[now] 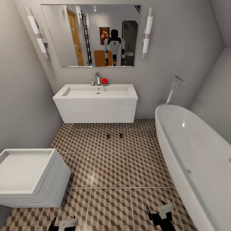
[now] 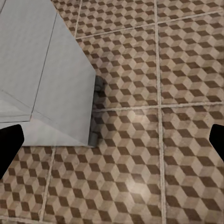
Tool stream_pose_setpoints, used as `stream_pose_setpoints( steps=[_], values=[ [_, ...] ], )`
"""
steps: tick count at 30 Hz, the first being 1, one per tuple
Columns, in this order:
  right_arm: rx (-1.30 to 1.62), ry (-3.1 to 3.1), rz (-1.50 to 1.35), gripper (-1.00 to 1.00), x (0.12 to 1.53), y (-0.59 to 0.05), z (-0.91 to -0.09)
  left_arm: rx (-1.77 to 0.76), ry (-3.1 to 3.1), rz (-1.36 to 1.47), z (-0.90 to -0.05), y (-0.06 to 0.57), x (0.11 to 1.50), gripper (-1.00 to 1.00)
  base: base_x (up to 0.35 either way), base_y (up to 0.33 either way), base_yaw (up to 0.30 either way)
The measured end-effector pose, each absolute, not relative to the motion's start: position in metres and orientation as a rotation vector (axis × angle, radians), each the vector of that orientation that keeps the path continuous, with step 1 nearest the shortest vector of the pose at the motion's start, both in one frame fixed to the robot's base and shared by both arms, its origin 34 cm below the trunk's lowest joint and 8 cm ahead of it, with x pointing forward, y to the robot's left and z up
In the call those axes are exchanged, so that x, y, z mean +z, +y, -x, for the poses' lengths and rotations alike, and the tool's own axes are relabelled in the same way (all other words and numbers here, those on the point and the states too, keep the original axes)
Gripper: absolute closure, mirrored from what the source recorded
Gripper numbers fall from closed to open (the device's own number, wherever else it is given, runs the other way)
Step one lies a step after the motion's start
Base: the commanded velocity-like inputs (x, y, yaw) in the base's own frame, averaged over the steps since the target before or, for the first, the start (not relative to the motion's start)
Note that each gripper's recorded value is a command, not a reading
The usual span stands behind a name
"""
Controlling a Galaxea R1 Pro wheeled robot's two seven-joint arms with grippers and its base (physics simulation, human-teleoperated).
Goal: Take the four mousetraps from the cabinet in the bathroom and place them on the bathroom floor. Make sure all four end up on the same floor surface, and ensure that at least two of them are either under or directly next to the same bathroom sink.
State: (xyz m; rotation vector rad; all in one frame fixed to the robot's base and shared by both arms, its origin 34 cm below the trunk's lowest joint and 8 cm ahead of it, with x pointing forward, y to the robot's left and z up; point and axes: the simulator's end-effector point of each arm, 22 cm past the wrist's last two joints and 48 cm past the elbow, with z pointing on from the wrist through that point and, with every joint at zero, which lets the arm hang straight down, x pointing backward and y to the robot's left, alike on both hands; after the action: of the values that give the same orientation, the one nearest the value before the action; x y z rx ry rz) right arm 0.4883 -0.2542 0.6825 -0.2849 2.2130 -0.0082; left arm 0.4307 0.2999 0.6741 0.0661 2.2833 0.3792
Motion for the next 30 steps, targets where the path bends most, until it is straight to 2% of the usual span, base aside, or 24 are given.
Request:
stream_pose_setpoints(
  steps=[11,30],
  values=[
    [-0.005,2.220,0.285,-1.00,0.6797,-0.2530,-0.4860,0.379,2.291,-0.068,-0.4282,0.2998,0.6718,-1.00,-0.001,0.000,0.193],
    [-0.005,2.222,0.285,-1.00,0.6788,-0.2530,-0.4853,0.379,2.293,-0.068,-0.4273,0.2994,0.6709,-1.00,0.000,0.000,0.282]
  ],
)
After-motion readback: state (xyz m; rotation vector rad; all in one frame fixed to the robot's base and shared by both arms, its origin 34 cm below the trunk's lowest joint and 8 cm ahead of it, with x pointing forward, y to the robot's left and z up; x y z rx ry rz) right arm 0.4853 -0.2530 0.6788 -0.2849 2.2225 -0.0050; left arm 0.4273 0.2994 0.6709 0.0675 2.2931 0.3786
